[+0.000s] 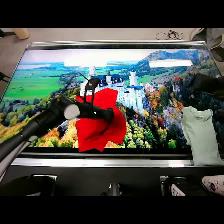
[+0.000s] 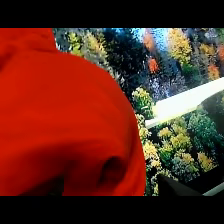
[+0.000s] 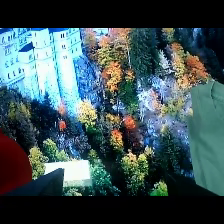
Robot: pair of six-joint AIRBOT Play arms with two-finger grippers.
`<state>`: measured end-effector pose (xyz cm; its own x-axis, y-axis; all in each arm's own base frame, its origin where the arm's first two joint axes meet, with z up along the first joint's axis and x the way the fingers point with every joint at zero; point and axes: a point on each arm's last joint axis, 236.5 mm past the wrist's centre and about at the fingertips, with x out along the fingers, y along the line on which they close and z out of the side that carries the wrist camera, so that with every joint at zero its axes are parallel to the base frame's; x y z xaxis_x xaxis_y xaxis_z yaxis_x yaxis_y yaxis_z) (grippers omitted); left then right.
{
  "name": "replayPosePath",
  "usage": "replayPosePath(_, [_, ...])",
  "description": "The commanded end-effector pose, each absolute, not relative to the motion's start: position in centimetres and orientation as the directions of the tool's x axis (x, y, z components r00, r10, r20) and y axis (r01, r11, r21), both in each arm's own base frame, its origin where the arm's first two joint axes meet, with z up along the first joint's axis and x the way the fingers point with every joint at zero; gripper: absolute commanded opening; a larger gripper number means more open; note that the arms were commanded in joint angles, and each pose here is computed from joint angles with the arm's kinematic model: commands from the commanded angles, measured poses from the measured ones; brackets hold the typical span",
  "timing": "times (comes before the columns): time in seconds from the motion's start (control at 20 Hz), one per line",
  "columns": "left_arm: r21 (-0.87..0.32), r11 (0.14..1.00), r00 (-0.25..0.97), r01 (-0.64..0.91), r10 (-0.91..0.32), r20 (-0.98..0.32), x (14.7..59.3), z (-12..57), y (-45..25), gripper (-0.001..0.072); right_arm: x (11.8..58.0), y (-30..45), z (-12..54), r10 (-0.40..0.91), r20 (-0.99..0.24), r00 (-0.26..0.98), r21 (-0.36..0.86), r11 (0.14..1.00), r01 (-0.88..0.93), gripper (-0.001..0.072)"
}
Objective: Fold the shirts.
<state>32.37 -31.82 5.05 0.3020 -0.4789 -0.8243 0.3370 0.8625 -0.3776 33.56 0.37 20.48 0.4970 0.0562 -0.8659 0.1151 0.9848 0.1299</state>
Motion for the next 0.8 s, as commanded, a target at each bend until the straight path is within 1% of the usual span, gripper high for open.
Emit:
replayPosePath(0.0, [-0.25,0.896,0.257,0.368,-0.357,-0.898,32.7,7.2,-24.8,0.072,33.6,3.6,15.9,0.2,-0.918,0.342,0.229,0.972,0.045,0.0679])
replayPosePath(0.05, [-0.206,0.928,0.248,0.31,-0.288,-0.925,32.5,7.1,-20.9,0.072,33.3,5.7,14.2,0.292,-0.916,0.276,0.306,0.952,0.009,0.0679])
replayPosePath(0.1, [-0.196,0.948,0.216,0.25,-0.252,-0.943,31.6,6.3,-17.8,0.072,32.8,7.8,12.3,0.382,-0.902,0.203,0.386,0.922,-0.02,0.0679])
replayPosePath(0.15, [-0.199,0.962,0.181,0.187,-0.233,-0.956,30.1,4.7,-15.2,0.072,32.1,9.6,10.2,0.459,-0.879,0.131,0.459,0.888,-0.03,0.0679])
replayPosePath(0.2, [-0.217,0.968,0.141,0.125,-0.233,-0.962,28.3,2.7,-13.5,0.072,31.7,10.5,8.0,0.5,-0.862,0.085,0.5,0.866,-0.019,0.0678])
replayPosePath(0.3, [-0.317,0.948,0.027,-0.014,-0.317,-0.948,23.4,-2.2,-13.0,0.072,30.6,11.3,3.6,0.534,-0.845,0.011,0.534,0.843,0.059,0.066])
replayPosePath(0.35, [-0.37,0.926,-0.001,-0.073,-0.371,-0.928,21.6,-4.1,-13.8,0.072,30.0,11.7,2.0,0.551,-0.835,-0.013,0.548,0.832,0.084,0.066])
replayPosePath(0.45, [-0.459,0.874,-0.003,-0.161,-0.465,-0.885,19.9,-6.9,-16.0,0.072,29.1,12.5,-0.9,0.553,-0.832,-0.048,0.547,0.831,0.095,0.066])
replayPosePath(0.55, [-0.504,0.838,0.042,-0.207,-0.507,-0.861,20.4,-8.4,-17.7,0.072,28.2,13.9,-3.4,0.538,-0.838,-0.091,0.532,0.843,0.087,0.0661])
replayPosePath(0.7, [-0.554,0.799,0.105,-0.234,-0.545,-0.832,22.4,-8.8,-20.2,0.0711,27.3,16.3,-5.7,0.522,-0.839,-0.151,0.522,0.852,0.042,0.0664])
replayPosePath(0.75, [-0.563,0.793,0.124,-0.233,-0.55,-0.826,23.1,-8.9,-20.6,0.066,27.2,17.0,-6.2,0.52,-0.839,-0.161,0.522,0.852,0.033,0.0664])
